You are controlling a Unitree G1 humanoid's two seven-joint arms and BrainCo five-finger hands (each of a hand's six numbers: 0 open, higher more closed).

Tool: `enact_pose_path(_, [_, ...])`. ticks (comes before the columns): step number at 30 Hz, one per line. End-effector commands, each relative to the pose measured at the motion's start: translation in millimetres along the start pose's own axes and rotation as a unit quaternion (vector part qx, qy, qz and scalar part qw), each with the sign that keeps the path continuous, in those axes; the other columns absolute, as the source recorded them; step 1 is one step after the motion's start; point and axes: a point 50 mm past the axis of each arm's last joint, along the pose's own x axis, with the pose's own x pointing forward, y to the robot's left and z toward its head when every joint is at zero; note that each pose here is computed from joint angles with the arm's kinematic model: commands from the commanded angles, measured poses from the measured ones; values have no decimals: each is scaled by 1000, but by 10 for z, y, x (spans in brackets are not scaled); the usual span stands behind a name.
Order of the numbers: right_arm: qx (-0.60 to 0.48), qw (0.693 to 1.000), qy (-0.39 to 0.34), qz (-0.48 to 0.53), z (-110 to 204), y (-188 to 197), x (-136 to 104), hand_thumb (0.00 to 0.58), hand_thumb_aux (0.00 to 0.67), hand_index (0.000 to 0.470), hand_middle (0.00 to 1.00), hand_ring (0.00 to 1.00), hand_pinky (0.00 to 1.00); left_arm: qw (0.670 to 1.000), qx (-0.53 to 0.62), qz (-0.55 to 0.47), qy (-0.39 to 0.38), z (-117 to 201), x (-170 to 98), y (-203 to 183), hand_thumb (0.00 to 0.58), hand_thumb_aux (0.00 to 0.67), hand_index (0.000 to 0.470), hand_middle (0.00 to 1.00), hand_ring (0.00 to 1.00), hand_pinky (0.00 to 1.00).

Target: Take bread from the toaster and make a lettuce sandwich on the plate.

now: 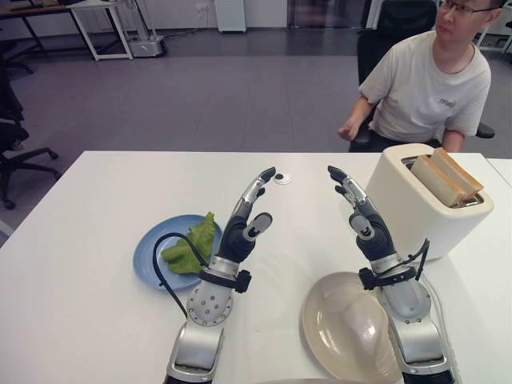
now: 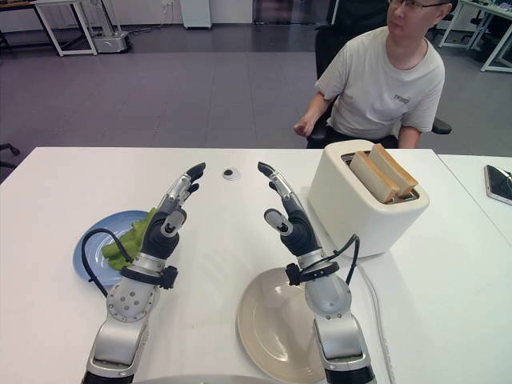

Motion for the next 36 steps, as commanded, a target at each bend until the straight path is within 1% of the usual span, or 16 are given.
enact_pose_path(1, [-2, 1000, 22, 15, -116, 10, -24, 0, 0, 0, 0, 0, 0, 1000, -2, -5, 4, -59, -9, 9, 0, 0, 0, 0, 0, 0])
enact_pose_path(8, [8, 999, 44, 27, -235, 130, -84, 0, 0, 0, 0, 0, 0, 1000, -15, -23, 2, -101, -51, 13, 0, 0, 0, 0, 0, 0])
enact_pose_path(15, [1, 997, 36, 66, -181, 197, -95, 0, 0, 0, 0, 0, 0, 999, -9, -51, -6, -86, -75, -25, 0, 0, 0, 0, 0, 0])
enact_pose_path(18, [-19, 997, 31, 71, -157, 78, -95, 0, 0, 0, 0, 0, 0, 995, 57, -82, -13, -91, -49, 39, 0, 0, 0, 0, 0, 0])
enact_pose_path(20, [-41, 995, 25, 84, -161, -15, -58, 0, 0, 0, 0, 0, 0, 990, 102, -102, -5, -151, -65, 91, 0, 0, 0, 0, 0, 0])
enact_pose_path(21, [-55, 994, 18, 94, -141, -78, -10, 0, 0, 0, 0, 0, 0, 987, 125, -104, 2, -192, -76, 133, 0, 0, 0, 0, 0, 0])
enact_pose_path(24, [-129, 987, -14, 96, 1, -458, 266, 0, 0, 0, 0, 0, 0, 977, 181, -109, 34, -339, -109, 261, 0, 0, 0, 0, 0, 0])
enact_pose_path(26, [-219, 970, -33, 96, 138, -749, 455, 0, 0, 0, 0, 0, 0, 968, 213, -125, 48, -420, -142, 302, 0, 0, 0, 0, 0, 0])
enact_pose_path(28, [-321, 942, -38, 90, 259, -1050, 647, 0, 0, 0, 0, 0, 0, 964, 225, -132, 57, -448, -186, 332, 0, 0, 0, 0, 0, 0])
enact_pose_path(30, [-410, 908, -21, 81, 317, -1343, 779, 0, 0, 0, 0, 0, 0, 962, 230, -136, 58, -448, -192, 342, 0, 0, 0, 0, 0, 0])
enact_pose_path(32, [-464, 883, 0, 72, 342, -1589, 854, 0, 0, 0, 0, 0, 0, 961, 232, -138, 56, -441, -184, 347, 0, 0, 0, 0, 0, 0])
enact_pose_path(34, [-534, 841, 40, 77, 304, -1838, 908, 0, 0, 0, 0, 0, 0, 961, 233, -136, 56, -433, -187, 353, 0, 0, 0, 0, 0, 0])
enact_pose_path(36, [-601, 787, 107, 91, 212, -2127, 894, 0, 0, 0, 0, 0, 0, 961, 234, -135, 56, -429, -195, 353, 0, 0, 0, 0, 0, 0])
